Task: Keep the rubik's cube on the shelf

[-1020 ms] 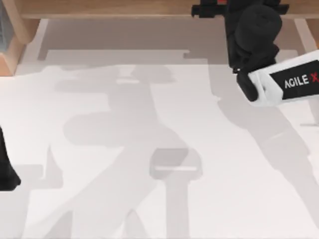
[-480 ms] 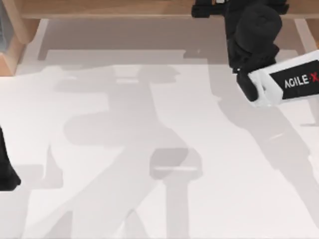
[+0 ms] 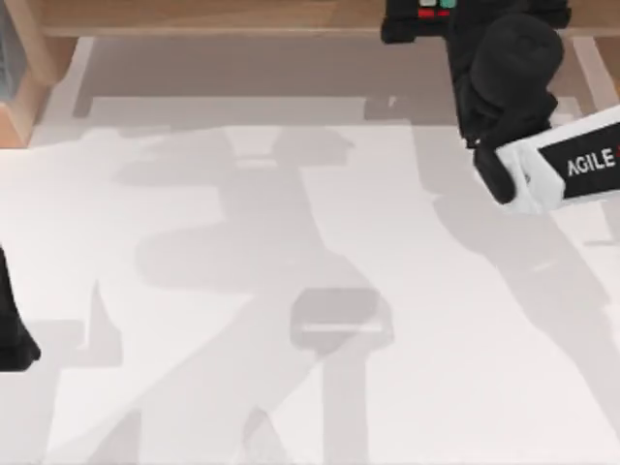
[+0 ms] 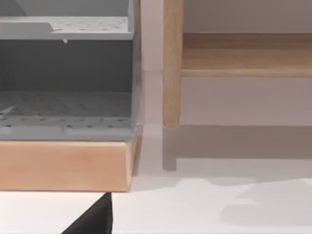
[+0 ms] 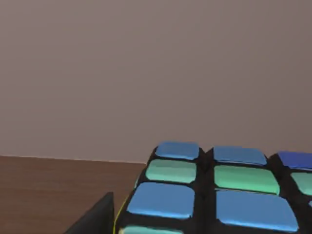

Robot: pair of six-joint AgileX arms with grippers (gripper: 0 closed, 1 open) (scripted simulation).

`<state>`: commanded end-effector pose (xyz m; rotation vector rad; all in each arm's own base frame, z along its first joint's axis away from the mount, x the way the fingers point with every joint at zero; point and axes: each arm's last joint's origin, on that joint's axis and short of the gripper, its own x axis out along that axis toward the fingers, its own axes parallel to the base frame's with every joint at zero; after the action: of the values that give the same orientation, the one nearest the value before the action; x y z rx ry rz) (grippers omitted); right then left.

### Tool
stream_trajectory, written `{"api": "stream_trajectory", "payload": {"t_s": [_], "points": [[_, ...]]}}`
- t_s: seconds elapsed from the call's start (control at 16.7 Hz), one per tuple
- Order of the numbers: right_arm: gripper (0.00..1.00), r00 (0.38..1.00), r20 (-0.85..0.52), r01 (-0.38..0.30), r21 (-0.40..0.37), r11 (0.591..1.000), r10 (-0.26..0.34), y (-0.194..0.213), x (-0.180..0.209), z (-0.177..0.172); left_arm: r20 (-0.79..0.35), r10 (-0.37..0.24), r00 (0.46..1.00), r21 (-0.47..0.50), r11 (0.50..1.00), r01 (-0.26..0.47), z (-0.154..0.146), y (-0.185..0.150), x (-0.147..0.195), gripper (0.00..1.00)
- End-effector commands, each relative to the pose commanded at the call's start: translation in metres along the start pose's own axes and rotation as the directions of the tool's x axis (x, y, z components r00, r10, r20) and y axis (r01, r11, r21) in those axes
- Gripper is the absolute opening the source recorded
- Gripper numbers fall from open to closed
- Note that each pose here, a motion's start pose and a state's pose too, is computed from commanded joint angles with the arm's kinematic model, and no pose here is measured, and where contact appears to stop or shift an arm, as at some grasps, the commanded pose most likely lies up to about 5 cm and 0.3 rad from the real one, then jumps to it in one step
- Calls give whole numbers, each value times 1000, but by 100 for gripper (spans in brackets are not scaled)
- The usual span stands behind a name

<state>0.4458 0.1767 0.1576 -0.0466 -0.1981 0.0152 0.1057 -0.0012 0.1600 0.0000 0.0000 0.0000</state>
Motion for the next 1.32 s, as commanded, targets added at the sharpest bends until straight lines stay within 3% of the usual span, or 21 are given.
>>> {"api": "stream_trajectory", "payload": {"t_s": [0.18, 0.36, 0.54, 0.78, 1.02, 1.32], "points": [[100, 997, -16, -74, -114, 991, 73, -32, -17, -3, 0, 0, 1000, 0, 1000, 0, 0, 0, 0, 100], [100, 984, -58, -181, -288, 941, 171, -80, -47, -15, 0, 0, 1000, 0, 1000, 0, 0, 0, 0, 100], [100, 958, -102, -282, -484, 828, 267, -136, -87, -24, 0, 0, 1000, 0, 1000, 0, 0, 0, 0, 100], [100, 934, -145, -325, -725, 607, 327, -209, -150, -28, 0, 0, 1000, 0, 1000, 0, 0, 0, 0, 100], [100, 942, -199, -293, -879, 375, 270, -265, -206, -33, 0, 0, 1000, 0, 1000, 0, 0, 0, 0, 100], [100, 976, -209, -215, -969, 122, 57, -329, -235, -38, 0, 0, 1000, 0, 1000, 0, 0, 0, 0, 100]]}}
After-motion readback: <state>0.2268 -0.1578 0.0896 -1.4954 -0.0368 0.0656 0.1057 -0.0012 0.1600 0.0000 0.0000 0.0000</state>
